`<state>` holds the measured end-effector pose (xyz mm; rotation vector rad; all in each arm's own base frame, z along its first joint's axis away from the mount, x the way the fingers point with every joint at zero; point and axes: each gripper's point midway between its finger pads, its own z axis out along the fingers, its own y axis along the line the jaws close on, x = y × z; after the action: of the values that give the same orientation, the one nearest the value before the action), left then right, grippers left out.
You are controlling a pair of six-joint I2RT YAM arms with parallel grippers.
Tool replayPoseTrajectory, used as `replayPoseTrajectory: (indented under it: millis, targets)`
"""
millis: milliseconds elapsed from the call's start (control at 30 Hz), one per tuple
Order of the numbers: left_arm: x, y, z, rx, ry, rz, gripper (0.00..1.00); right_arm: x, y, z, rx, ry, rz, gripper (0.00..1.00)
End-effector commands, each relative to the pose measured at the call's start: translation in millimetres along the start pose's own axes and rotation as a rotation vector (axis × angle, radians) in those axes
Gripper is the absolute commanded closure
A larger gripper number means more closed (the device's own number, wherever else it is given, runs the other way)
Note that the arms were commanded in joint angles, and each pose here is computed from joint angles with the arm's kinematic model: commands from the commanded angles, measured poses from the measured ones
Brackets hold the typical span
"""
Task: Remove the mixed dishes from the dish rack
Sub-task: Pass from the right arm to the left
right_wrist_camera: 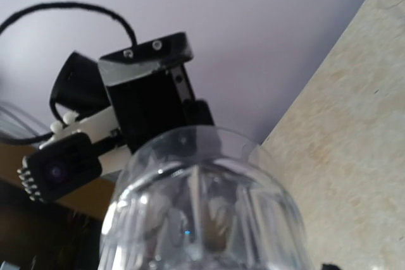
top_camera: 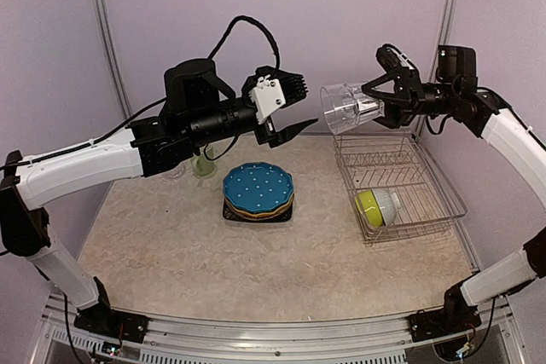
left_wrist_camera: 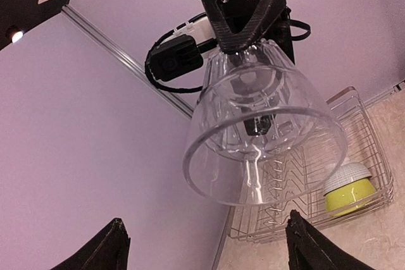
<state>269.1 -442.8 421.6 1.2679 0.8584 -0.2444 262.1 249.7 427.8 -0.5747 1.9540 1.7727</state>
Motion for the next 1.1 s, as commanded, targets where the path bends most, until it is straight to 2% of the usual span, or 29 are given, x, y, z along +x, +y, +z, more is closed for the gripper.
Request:
replayPoseTrajectory:
  millis: [0,100,300,633,967,1000,1067]
  targets:
    - [-24,4,0,-0.003,-0.071,0.085,0.22,11,5,15,-0.064,0.067,-0.002,0.57]
    - [-29,-4,-2,0.041,-0.084,0.115,0.29,16,3,23,-0.083,0.098,0.006,0.57]
    - [-37,-10,-3,0.056,-0.109,0.145,0.54,22,5,35,-0.126,0.142,0.01,0.59]
    - [-42,-6,-9,0.053,-0.105,0.173,0.81,27,1,41,-0.164,0.164,0.031,0.59]
    - [-39,-5,-15,0.055,-0.076,0.165,1.0,24,-8,45,-0.152,0.157,0.044,0.53]
    - [-39,-5,-16,0.055,-0.073,0.161,1.0,23,-8,45,-0.148,0.153,0.045,0.51]
    - [-39,-4,-18,0.052,-0.07,0.153,1.0,22,-11,45,-0.141,0.147,0.048,0.42]
